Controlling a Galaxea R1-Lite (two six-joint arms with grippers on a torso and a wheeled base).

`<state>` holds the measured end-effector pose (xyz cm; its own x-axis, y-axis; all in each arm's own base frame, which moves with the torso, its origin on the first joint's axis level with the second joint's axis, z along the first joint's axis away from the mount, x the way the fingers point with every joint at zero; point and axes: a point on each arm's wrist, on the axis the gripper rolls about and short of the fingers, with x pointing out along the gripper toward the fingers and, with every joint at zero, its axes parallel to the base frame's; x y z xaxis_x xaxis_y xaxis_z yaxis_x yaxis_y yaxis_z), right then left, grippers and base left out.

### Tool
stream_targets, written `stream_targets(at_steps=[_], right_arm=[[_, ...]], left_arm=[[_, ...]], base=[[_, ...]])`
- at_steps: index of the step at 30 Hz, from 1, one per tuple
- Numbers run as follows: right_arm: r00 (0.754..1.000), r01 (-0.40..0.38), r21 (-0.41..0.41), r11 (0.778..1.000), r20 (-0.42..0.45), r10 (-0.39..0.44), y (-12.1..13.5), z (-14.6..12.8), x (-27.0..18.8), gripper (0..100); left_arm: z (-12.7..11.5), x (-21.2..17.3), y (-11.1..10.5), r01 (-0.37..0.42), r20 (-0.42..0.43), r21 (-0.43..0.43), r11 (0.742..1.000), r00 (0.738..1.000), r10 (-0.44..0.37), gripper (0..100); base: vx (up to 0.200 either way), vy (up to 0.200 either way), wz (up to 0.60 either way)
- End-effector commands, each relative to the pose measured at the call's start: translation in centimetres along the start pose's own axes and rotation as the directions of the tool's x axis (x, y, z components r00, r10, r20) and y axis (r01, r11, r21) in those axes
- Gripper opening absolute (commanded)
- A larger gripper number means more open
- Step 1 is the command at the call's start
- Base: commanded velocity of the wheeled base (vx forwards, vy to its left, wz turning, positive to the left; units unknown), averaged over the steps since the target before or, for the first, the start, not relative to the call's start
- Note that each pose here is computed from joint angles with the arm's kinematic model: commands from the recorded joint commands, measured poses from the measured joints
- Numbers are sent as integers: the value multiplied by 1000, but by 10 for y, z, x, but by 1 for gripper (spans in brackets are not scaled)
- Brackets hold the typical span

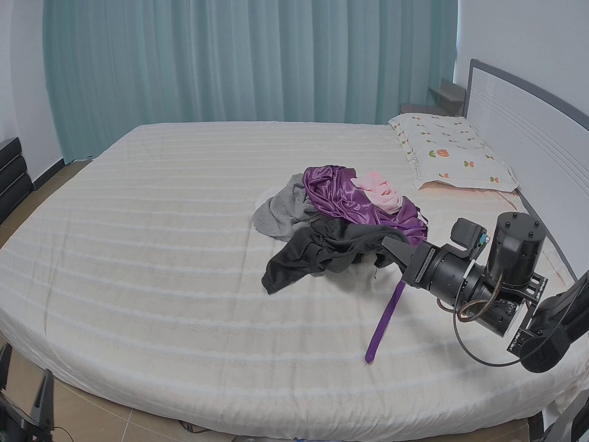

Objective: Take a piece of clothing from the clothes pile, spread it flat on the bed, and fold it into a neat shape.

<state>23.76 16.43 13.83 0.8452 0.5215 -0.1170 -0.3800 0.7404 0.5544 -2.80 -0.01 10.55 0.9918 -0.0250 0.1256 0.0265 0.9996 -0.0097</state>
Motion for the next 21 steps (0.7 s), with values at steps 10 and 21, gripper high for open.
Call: stream_targets(at_steps=[10,21], right_arm=[[927,-246,-85,965,269,260,61,63,-39,0],[927,-264,-85,961,252,277,60,62,-36,0]], left_arm=[[61,73,-7,290,-242,-91,953,922,-303,100],[28,171,-28,409,-467,-139,902,776,-424,100]], base=[[0,0,0],[0,0,0]])
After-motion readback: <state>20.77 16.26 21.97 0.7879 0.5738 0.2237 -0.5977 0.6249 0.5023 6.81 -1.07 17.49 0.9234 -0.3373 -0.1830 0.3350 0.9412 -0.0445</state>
